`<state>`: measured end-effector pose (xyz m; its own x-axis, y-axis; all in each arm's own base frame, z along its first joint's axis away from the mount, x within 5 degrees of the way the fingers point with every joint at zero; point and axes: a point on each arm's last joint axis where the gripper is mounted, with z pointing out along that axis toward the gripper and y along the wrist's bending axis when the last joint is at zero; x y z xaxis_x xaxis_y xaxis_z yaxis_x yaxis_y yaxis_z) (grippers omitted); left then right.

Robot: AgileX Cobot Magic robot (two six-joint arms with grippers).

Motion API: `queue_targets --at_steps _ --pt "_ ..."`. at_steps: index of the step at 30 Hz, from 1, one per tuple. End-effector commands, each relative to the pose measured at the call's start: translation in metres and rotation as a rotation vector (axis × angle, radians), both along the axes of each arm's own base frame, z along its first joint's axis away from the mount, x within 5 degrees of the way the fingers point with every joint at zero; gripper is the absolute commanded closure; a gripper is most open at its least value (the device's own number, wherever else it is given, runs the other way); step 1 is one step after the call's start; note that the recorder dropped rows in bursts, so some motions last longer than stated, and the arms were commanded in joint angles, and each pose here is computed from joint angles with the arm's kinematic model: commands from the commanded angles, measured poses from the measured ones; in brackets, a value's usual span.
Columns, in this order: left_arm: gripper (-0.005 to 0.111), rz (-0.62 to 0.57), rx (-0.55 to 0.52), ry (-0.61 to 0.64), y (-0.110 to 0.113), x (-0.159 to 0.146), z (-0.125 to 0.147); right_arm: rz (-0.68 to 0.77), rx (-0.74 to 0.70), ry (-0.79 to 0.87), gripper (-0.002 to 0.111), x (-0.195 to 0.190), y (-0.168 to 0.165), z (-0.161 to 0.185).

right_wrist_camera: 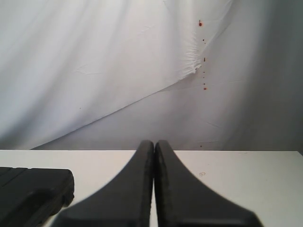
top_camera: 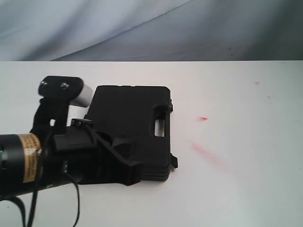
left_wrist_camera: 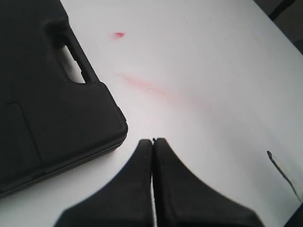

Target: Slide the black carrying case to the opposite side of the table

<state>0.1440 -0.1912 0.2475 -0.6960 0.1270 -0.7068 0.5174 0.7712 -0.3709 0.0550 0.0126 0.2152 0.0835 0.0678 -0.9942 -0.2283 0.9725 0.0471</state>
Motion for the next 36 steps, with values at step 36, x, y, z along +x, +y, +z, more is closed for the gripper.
queue_targets --at_steps 36 --pt "0.107 0.427 -0.118 -0.490 0.163 -0.071 -0.053 -0.009 -0.019 -0.005 0.108 0.000 0.000 -0.001"
